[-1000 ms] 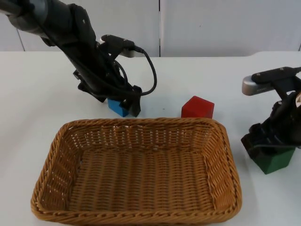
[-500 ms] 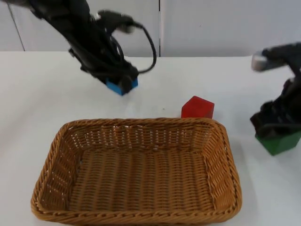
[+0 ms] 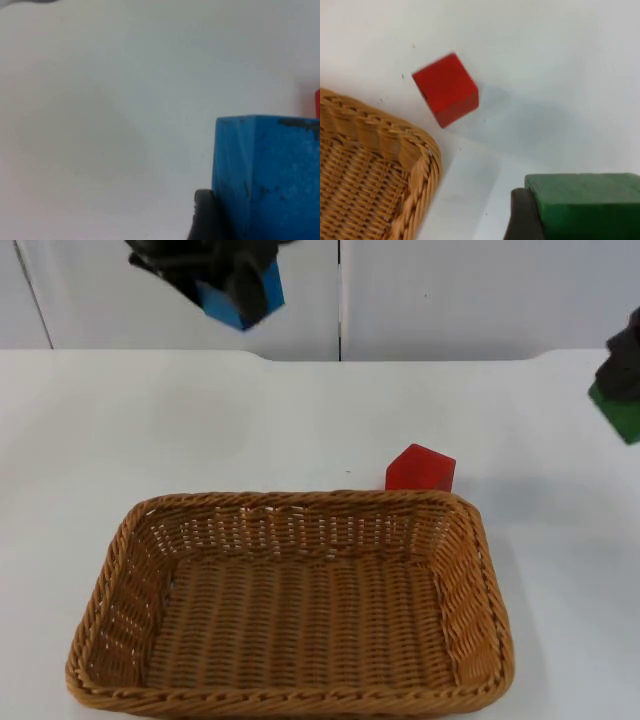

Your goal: Pick up one cube with each hand and place exactly two cubes into the same basket, leaving the remaining cube outside.

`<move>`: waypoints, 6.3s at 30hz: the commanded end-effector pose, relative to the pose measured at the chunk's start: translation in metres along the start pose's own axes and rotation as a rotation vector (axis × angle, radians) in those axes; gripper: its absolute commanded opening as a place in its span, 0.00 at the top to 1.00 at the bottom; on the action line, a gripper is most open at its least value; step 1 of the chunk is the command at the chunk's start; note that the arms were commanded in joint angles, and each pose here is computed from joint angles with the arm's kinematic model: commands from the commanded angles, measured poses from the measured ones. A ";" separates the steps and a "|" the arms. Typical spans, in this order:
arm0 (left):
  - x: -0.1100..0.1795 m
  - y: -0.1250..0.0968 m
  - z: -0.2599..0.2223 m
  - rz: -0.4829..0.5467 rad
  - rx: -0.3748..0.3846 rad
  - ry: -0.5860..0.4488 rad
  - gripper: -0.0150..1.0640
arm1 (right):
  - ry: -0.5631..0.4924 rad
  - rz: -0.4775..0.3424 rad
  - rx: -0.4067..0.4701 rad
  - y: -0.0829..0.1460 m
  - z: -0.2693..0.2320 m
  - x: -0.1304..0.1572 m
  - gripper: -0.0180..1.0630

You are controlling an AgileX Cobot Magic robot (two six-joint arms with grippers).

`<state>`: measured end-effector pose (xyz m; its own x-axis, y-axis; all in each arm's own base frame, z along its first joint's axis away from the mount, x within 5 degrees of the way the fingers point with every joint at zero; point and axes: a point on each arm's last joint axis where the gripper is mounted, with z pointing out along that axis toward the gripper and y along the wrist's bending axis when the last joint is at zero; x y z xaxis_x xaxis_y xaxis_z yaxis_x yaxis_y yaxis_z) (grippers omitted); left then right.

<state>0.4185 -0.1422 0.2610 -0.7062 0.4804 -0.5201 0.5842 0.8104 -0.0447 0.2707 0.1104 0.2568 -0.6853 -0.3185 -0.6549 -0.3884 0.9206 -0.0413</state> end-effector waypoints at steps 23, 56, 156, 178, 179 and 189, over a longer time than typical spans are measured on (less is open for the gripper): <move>0.014 -0.024 -0.070 -0.039 0.016 -0.061 0.99 | -0.055 0.036 -0.007 -0.001 -0.045 -0.002 0.99; 0.121 -0.049 -0.061 -0.152 -0.008 -0.047 0.99 | -0.043 -0.151 -0.200 0.070 -0.051 0.004 0.99; 0.203 -0.086 0.051 -0.092 0.035 0.161 0.01 | -0.018 -0.136 -0.276 0.137 0.108 0.039 0.34; 0.164 -0.109 -0.141 0.001 0.002 -0.523 0.01 | -0.509 -0.145 -0.347 0.099 -0.091 -0.027 0.34; 0.166 -0.111 -0.149 0.006 0.002 -0.550 0.01 | -0.514 -0.145 -0.349 0.097 -0.097 -0.027 0.34; 0.178 -0.119 -0.185 0.039 0.009 -0.663 0.01 | -0.514 -0.218 -0.334 0.090 -0.117 -0.020 0.34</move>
<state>0.1520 -0.0914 0.3302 -0.2848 0.2099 -0.9353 0.6045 0.7966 -0.0053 0.1796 0.1758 0.3512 -0.2333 -0.2593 -0.9372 -0.7104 0.7035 -0.0179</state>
